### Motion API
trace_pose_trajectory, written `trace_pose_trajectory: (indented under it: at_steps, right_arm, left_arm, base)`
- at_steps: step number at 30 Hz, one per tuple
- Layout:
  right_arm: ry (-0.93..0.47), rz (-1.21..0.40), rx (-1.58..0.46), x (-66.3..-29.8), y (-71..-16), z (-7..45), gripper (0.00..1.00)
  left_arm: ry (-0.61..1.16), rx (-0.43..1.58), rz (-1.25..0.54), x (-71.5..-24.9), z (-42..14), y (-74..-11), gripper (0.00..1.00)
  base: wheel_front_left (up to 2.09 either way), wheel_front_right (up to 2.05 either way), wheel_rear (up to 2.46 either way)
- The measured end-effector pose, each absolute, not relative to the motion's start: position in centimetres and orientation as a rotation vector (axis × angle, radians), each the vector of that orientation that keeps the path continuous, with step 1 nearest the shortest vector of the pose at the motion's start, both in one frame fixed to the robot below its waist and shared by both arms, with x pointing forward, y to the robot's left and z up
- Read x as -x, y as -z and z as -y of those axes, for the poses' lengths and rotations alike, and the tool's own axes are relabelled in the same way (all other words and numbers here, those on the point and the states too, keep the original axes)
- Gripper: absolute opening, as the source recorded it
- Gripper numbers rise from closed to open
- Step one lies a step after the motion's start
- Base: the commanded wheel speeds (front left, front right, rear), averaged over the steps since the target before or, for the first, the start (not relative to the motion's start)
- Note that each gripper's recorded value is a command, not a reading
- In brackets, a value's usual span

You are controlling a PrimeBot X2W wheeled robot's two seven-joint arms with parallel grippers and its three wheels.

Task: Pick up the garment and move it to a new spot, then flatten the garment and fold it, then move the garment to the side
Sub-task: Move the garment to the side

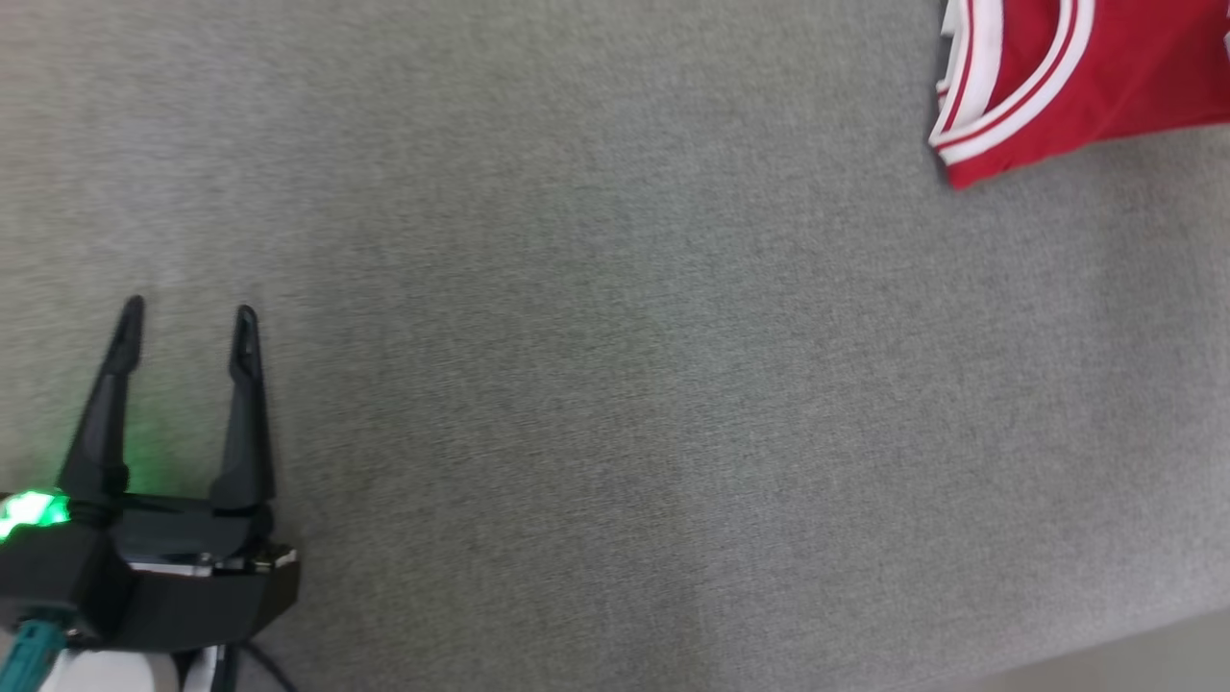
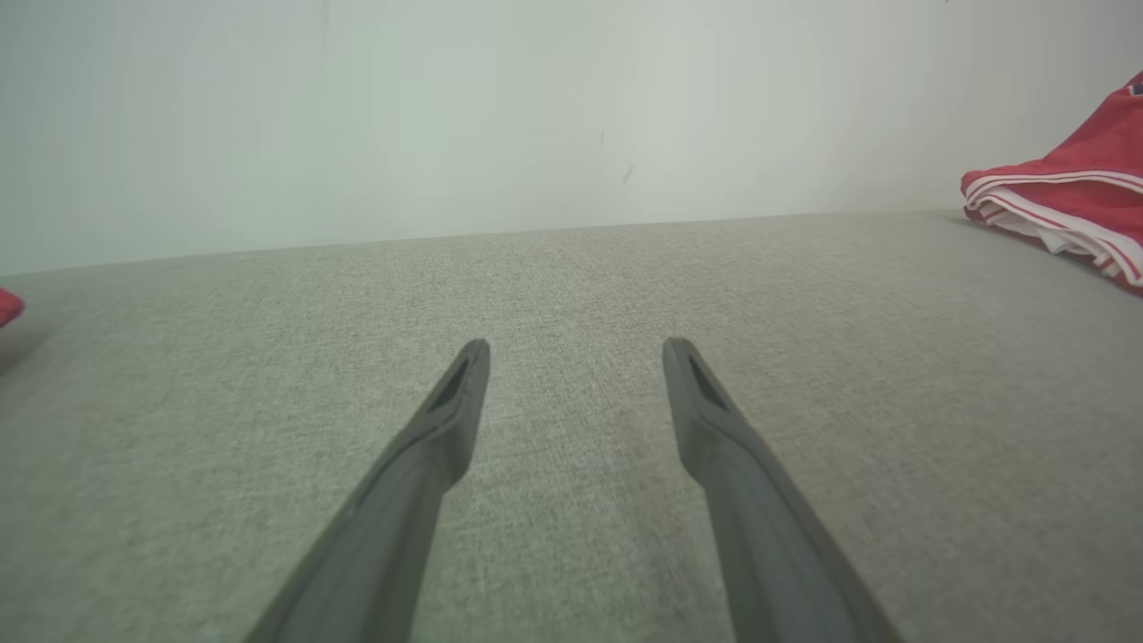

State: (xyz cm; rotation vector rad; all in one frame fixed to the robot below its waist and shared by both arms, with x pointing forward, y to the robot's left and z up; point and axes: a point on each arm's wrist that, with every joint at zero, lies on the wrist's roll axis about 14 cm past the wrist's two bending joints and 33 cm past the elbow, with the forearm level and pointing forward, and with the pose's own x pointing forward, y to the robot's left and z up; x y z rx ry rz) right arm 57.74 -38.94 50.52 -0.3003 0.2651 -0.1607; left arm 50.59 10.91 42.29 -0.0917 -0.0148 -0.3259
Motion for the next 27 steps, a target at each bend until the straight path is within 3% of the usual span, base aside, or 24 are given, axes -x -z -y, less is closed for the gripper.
trace_pose_trajectory:
  at_steps: [8, 20, 21, 22, 27]
  right_arm:
    - [0.231, -0.317, 0.375, -57.6, -50.7, 42.5, 0.00]
    - [0.250, -0.348, 0.429, -59.1, -49.7, 43.3, 0.00]
    - [0.252, -0.342, 0.430, -59.2, -49.7, 43.3, 0.42]
    - [0.255, -0.338, 0.436, -59.4, -49.8, 43.4, 1.00]
    - [0.250, -0.305, 0.457, -59.9, -50.1, 43.1, 1.00]
  left_arm:
    - [0.364, 0.097, -0.008, -51.5, -9.8, -40.5, 1.00]
    - [0.366, 0.103, -0.020, -51.7, -9.7, -39.6, 1.00]
    - [0.362, 0.103, -0.021, -51.7, -9.8, -39.5, 1.00]
    - [0.357, 0.104, -0.021, -51.8, -9.9, -39.5, 1.00]
    - [0.349, 0.116, -0.021, -51.8, -10.0, -39.5, 1.00]
  base:
    - [0.00, 0.00, 0.00]
    - [0.00, 0.00, 0.00]
    - [0.00, 0.00, 0.00]
    - [0.00, 0.00, 0.00]
    - [0.00, 0.00, 0.00]
